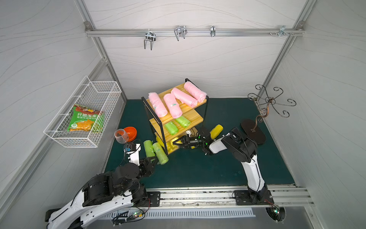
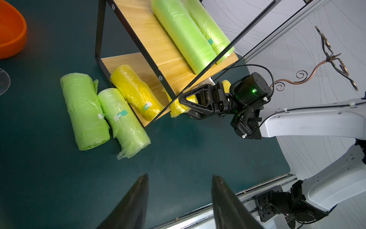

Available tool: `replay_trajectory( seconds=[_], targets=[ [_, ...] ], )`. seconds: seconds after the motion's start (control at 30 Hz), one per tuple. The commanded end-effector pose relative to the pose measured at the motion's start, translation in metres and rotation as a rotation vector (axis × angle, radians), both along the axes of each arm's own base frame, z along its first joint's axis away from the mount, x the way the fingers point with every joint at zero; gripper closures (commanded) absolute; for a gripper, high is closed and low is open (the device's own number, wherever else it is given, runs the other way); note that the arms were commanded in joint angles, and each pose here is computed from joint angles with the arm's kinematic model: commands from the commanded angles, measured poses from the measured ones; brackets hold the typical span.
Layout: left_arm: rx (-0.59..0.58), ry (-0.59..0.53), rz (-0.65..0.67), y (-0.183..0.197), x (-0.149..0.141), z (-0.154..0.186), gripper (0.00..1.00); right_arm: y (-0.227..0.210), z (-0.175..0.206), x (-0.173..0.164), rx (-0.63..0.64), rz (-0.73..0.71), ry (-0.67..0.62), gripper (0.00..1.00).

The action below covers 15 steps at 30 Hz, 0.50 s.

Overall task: Sort the rolls of trash bags by color and place them on the shelf
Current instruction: Place the roll of trash bags on the shelf.

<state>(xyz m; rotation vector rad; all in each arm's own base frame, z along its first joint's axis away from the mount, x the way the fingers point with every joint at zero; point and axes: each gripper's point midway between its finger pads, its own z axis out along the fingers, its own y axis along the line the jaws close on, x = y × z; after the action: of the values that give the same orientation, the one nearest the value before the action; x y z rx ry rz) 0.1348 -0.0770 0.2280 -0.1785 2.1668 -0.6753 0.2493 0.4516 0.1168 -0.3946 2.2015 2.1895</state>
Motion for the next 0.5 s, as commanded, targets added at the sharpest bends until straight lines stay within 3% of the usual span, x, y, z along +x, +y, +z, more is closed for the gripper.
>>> replay_trajectory(
  seconds=[0.0, 0.47],
  targets=[
    [-0.024, -0.016, 0.014, 0.001, 0.002, 0.004, 0.44, -0.003, 0.012, 0.015, 0.054, -0.005, -0.054, 1.00],
    [-0.023, -0.007, 0.009, -0.003, 0.002, 0.002, 0.44, -0.005, -0.021, 0.015, -0.005, 0.017, 0.019, 1.00]
  ],
)
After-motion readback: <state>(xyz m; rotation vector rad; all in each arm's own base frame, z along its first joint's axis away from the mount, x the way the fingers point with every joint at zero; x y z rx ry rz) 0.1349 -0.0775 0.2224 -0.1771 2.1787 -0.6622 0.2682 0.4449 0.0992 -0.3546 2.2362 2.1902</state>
